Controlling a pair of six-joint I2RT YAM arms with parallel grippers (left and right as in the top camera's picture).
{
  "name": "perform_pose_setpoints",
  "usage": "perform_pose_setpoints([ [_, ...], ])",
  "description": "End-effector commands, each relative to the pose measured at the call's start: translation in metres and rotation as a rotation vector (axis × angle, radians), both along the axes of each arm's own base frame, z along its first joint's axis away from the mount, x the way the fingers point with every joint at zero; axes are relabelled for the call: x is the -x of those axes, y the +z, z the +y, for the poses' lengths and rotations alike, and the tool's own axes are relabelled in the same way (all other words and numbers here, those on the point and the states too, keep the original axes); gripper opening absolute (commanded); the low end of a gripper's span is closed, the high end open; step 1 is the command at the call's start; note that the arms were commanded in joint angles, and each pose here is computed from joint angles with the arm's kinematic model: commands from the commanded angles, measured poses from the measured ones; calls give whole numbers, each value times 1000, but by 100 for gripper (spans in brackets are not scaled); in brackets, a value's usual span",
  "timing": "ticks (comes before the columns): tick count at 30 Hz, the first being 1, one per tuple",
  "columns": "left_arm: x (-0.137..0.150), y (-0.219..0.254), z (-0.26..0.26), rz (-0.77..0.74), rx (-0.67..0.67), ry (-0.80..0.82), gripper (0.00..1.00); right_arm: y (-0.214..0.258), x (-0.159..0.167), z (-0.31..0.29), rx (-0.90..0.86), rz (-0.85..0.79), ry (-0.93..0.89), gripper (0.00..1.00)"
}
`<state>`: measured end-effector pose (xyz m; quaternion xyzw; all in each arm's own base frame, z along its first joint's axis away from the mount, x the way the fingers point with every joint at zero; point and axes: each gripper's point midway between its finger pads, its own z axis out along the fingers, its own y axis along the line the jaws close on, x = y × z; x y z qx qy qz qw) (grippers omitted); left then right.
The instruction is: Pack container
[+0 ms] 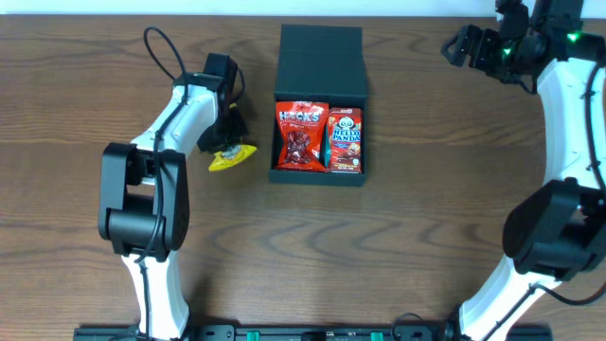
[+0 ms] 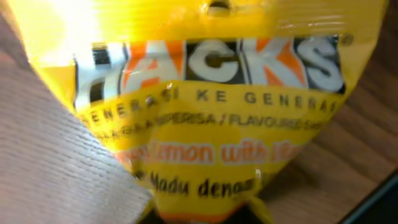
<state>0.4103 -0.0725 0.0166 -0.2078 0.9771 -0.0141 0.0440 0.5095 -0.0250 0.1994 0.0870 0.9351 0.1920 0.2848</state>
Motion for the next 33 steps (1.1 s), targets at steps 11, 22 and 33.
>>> perform_pose_setpoints([
  [11,-43,67,-3,-112,-46,-41,6,15,-3,2,2,-36,-1,99],
  [22,-58,128,-69,-244,0,-175,6,16,-4,2,3,-43,-2,99],
  [33,-9,120,-134,-144,22,-354,6,17,-5,-14,-17,-42,-59,99],
])
